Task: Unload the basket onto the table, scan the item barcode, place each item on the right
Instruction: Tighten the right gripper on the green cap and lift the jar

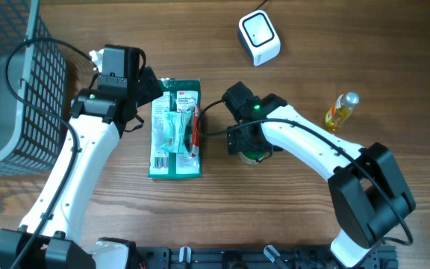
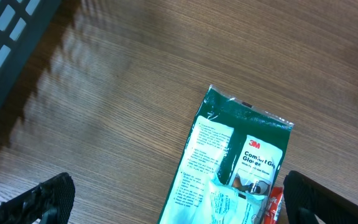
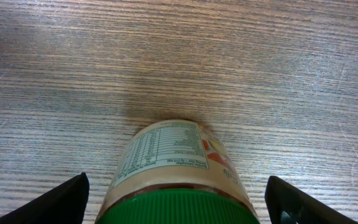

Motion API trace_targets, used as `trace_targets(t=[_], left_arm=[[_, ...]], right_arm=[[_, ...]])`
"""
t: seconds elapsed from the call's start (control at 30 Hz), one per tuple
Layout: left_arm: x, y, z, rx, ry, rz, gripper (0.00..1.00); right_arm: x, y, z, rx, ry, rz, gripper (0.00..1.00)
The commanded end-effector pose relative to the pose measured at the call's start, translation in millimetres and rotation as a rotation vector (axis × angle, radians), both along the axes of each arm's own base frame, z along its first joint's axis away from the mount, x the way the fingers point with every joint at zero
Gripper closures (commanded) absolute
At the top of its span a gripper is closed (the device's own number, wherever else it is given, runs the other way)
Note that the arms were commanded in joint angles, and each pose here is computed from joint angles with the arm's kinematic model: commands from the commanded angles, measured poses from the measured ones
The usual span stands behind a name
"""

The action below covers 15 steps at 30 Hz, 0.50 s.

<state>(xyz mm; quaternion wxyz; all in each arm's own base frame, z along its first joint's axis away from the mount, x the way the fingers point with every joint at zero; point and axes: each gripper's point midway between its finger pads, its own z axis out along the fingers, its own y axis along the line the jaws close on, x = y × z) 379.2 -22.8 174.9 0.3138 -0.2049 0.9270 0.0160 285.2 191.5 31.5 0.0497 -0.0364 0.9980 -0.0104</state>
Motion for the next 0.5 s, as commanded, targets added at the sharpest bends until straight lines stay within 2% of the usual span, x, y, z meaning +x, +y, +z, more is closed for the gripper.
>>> trace_targets(t=[0.0, 0.03, 0.23, 0.47], left_arm=[[0.3, 1.4, -2.4, 0.008, 0.008, -0.009, 0.00], [0.3, 1.4, -2.4, 0.008, 0.008, -0.009, 0.00], [0.3, 1.4, -2.4, 0.008, 0.008, -0.009, 0.00], [0.3, 1.4, -2.4, 0.008, 0.008, -0.009, 0.00]], right_arm=[[-0.7, -4.3, -7.9, -0.032, 0.003, 0.004, 0.08], [-0.7, -4.3, -7.9, -0.032, 0.003, 0.004, 0.00], [-0.7, -4.3, -7.8, -0.032, 0.003, 0.004, 0.00], [-1.0, -4.4, -7.9, -0.033, 0.004, 0.005, 0.13]])
